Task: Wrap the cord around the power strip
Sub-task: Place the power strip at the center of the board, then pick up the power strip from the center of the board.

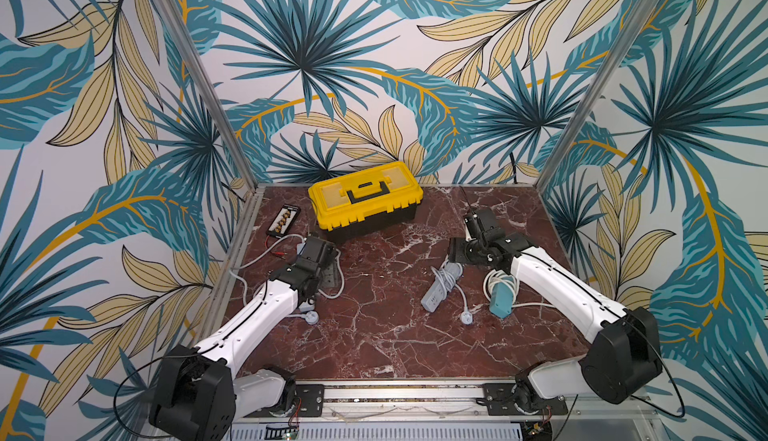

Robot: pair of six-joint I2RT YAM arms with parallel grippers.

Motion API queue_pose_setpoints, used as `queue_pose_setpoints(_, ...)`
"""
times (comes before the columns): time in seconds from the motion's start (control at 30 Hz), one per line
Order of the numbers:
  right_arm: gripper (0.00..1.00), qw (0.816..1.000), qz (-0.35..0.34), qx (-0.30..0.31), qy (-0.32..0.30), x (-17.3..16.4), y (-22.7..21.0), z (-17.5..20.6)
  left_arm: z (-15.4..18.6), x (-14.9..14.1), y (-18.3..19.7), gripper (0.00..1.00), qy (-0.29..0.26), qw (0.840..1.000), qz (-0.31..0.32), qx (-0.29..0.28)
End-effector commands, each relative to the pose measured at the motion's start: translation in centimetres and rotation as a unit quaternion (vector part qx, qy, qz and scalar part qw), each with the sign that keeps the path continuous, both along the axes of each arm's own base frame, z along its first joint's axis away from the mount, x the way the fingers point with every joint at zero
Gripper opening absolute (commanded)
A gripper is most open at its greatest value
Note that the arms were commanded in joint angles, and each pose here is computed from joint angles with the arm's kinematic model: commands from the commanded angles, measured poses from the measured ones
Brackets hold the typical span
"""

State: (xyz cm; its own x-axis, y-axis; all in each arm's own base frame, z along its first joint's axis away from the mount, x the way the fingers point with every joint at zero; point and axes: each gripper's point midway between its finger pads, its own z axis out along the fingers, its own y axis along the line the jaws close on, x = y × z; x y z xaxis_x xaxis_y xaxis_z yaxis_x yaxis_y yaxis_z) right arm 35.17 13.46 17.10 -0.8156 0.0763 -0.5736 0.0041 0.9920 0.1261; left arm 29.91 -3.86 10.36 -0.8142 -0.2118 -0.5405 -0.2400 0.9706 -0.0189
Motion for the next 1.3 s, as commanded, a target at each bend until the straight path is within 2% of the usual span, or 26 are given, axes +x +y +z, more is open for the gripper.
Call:
queue_pose_setpoints(0.0,0.76,0.999,0.027,-0.020,0.005,-1.0,1.6,-0.2,-2.6,-0.2,2.0,0.76,0.056,0.998,0.030,-0.019)
queue_pose_setpoints(0.1,0.76,0.999,0.050,0.005,-0.005,-1.0,4.2,0.0,-4.0,0.8,3.3,0.77,0.096,0.994,0.051,-0.025)
queue_pose_setpoints(0.23,0.76,0.997,0.071,0.009,-0.002,-1.2,6.2,-0.5,-6.4,1.5,3.5,0.75,0.138,0.988,0.057,-0.027)
queue_pose_setpoints(0.37,0.76,0.997,0.080,0.009,-0.002,-1.2,6.8,-1.0,-8.0,2.2,2.6,0.58,0.164,0.985,0.043,-0.045)
queue_pose_setpoints(0.43,0.76,0.997,0.081,0.009,-0.001,-1.2,7.0,-1.2,-7.8,2.2,1.8,0.43,0.164,0.984,0.033,-0.068)
queue_pose_setpoints(0.5,0.76,0.996,0.084,0.012,0.001,-1.2,7.2,-1.3,-5.9,2.3,1.4,0.32,0.138,0.987,0.030,-0.079)
queue_pose_setpoints(0.57,0.76,0.996,0.089,0.021,0.003,-1.2,7.7,-1.3,-2.2,2.3,1.3,0.22,0.086,0.992,0.024,-0.086)
queue_pose_setpoints(0.63,0.76,0.995,0.094,0.033,0.004,-1.2,8.4,-1.0,2.1,2.3,0.5,0.17,0.032,0.995,0.000,-0.094)
queue_pose_setpoints(0.73,0.76,0.992,0.100,0.075,-0.011,-0.8,9.9,0.9,8.3,1.9,-2.7,0.14,-0.050,0.993,-0.071,-0.076)
queue_pose_setpoints(0.83,0.76,0.980,0.106,0.159,-0.049,-0.5,12.0,5.3,13.6,0.7,-7.8,0.09,-0.112,0.975,-0.165,-0.099)
queue_pose_setpoints(0.93,0.76,0.955,0.112,0.256,-0.097,-0.7,13.6,10.5,17.3,-1.4,-14.0,0.10,-0.140,0.937,-0.288,-0.139)
queue_pose_setpoints(1.03,0.77,0.929,0.123,0.325,-0.129,-1.4,14.5,14.8,18.6,-2.9,-18.3,0.10,-0.155,0.901,-0.366,-0.174)
queue_pose_setpoints(1.1,0.77,0.923,0.126,0.337,-0.136,-2.1,14.7,16.1,18.9,-3.3,-19.7,0.10,-0.165,0.891,-0.385,-0.175)
queue_pose_setpoints(1.17,0.77,0.919,0.129,0.342,-0.146,-2.5,15.0,17.3,18.9,-3.7,-21.0,0.10,-0.172,0.881,-0.415,-0.152)
queue_pose_setpoints(1.27,0.77,0.915,0.129,0.347,-0.159,-2.8,15.3,18.6,18.3,-3.6,-21.7,0.10,-0.167,0.882,-0.420,-0.136)
